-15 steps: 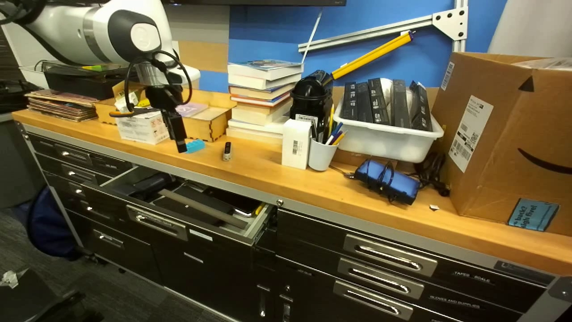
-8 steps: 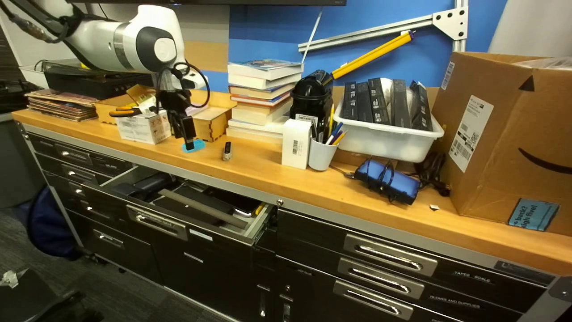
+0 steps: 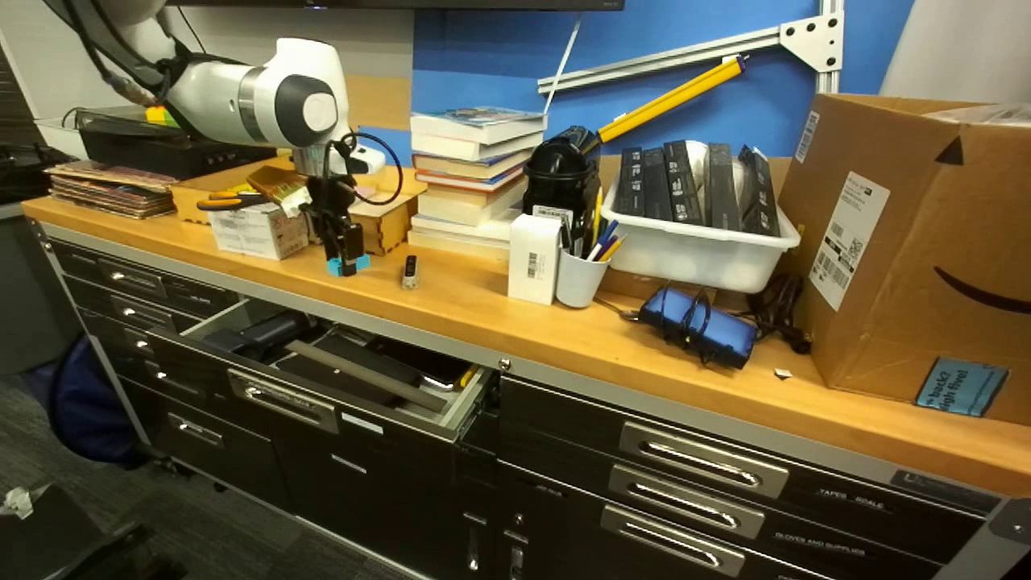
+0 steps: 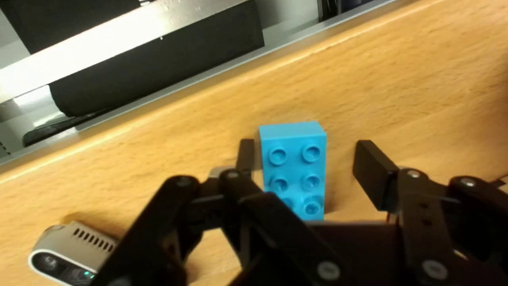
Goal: Put the Lego in the open drawer and then close the drawer
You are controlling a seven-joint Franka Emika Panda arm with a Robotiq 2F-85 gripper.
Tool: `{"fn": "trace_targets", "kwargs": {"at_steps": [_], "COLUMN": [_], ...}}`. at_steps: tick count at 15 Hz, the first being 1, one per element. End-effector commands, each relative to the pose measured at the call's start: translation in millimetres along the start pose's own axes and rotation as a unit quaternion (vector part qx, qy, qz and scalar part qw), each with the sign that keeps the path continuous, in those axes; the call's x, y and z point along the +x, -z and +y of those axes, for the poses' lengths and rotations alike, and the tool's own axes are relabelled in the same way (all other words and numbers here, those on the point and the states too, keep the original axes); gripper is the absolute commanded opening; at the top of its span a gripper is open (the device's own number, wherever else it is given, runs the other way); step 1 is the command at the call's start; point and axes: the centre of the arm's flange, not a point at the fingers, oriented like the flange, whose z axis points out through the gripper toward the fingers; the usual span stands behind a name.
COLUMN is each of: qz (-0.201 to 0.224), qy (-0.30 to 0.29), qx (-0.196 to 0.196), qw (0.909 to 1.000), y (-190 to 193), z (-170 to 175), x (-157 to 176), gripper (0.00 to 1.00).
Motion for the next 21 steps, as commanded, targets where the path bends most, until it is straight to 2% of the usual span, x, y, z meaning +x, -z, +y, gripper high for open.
{"fn": "trace_targets", "kwargs": {"at_steps": [1, 4, 9, 15, 18, 21], "qz": [0.007, 0.002, -0.026, -0.031, -0.038, -0.043], "qy": [0.004, 0.006, 0.008, -0.004, -0.028, -0.049], "qx": [-0.004, -0.015, -0.045, -0.073, -0.098, -0.119], "qw": [1.0000, 0.9999, 0.9986, 0.9968, 0.9941, 0.9907], "y": [4, 12, 11, 4, -20, -51], "z": [-9, -5, 16, 41, 50, 46], "x": [20, 9, -35, -93, -105, -101], "gripper": [0.34, 0.12, 0.15, 0.14, 0.14, 0.14]}}
